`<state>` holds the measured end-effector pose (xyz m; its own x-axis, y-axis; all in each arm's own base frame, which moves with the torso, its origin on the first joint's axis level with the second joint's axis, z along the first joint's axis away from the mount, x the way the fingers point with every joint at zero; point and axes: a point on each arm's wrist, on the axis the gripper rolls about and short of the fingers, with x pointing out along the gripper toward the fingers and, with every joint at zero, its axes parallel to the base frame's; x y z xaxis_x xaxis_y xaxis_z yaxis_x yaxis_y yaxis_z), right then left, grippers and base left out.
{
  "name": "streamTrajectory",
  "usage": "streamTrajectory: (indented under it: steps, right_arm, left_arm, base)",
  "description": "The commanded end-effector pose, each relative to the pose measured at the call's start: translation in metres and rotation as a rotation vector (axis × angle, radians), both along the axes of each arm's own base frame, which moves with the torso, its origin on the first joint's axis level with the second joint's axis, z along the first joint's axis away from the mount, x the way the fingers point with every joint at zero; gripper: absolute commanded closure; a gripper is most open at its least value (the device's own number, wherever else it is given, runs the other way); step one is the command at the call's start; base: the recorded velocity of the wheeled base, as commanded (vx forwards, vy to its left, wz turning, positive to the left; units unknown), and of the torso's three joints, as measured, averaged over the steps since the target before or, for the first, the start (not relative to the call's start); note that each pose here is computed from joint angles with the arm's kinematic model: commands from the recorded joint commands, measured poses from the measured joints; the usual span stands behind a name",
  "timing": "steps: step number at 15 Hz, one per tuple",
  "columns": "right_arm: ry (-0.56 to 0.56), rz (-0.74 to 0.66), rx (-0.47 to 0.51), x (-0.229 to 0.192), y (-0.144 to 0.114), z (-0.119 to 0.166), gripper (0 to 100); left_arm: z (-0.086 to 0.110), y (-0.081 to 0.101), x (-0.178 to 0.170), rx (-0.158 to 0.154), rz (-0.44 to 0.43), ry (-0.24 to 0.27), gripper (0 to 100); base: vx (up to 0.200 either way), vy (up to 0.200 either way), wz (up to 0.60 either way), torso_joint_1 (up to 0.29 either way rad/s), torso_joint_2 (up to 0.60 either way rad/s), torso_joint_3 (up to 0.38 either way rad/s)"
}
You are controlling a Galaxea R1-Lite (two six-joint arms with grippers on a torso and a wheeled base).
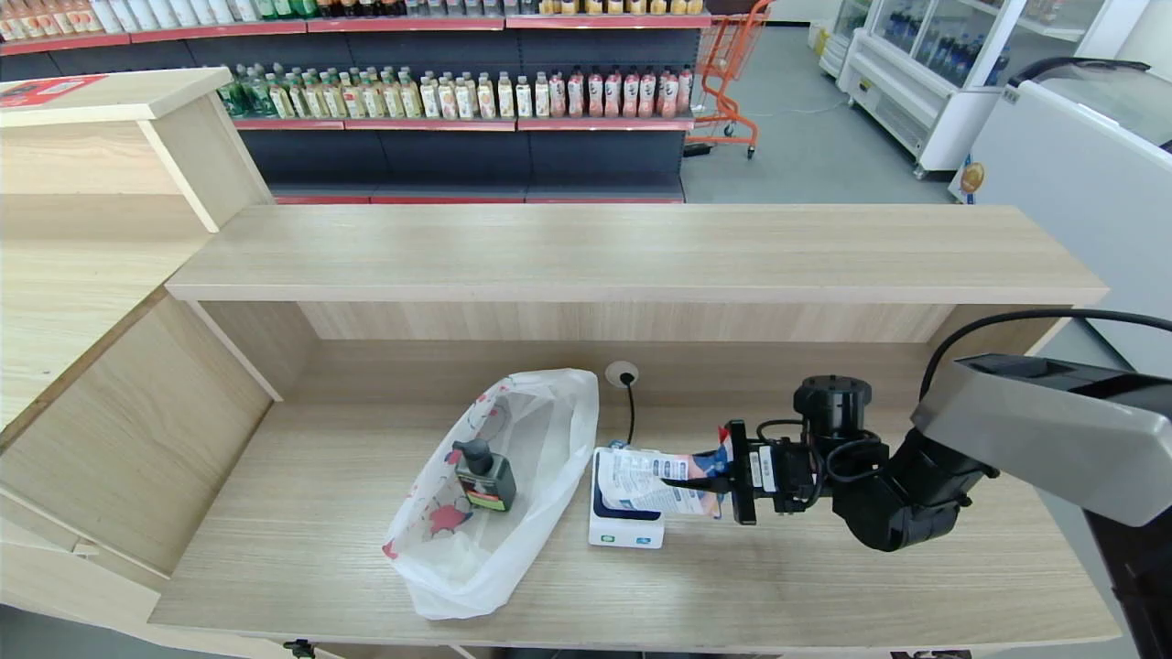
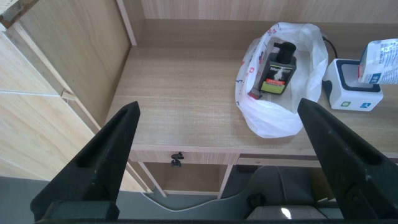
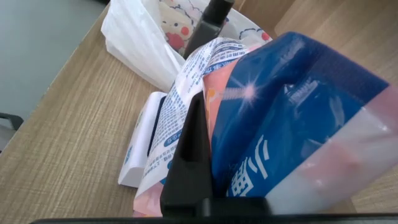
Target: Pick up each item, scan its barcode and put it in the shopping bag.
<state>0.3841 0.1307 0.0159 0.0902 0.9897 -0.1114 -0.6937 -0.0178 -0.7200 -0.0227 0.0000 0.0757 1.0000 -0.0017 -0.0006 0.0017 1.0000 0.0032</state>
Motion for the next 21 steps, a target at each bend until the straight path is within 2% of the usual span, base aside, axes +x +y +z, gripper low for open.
streamTrajectory:
  steps: [1, 7, 12, 21]
  right_arm:
    - [0.002, -0.004, -0.001, 0.005, 0.001, -0.007, 100]
    - [-0.041, 0.010, 0.013, 0.018, 0.004, -0.008, 100]
    - [-0.149, 0.034, 0.048, 0.041, 0.012, 0.008, 100]
    - [-0.195, 0.048, 0.037, 0.044, 0.019, -0.007, 100]
  left_arm:
    - [0.000, 0.000, 0.000, 0.000, 0.000, -0.001, 0]
    - [0.000, 0.000, 0.000, 0.000, 0.000, -0.001, 0]
    - [0.000, 0.000, 0.000, 0.000, 0.000, -0.001, 0]
    - [0.000, 0.000, 0.000, 0.000, 0.000, -0.001, 0]
  base:
    - [0.000, 0.000, 0.00, 0.000, 0.00, 0.000]
    - [0.000, 0.000, 0.00, 0.000, 0.00, 0.000]
    - [0.000, 0.000, 0.00, 0.000, 0.00, 0.000]
    - [0.000, 0.000, 0.00, 0.000, 0.00, 0.000]
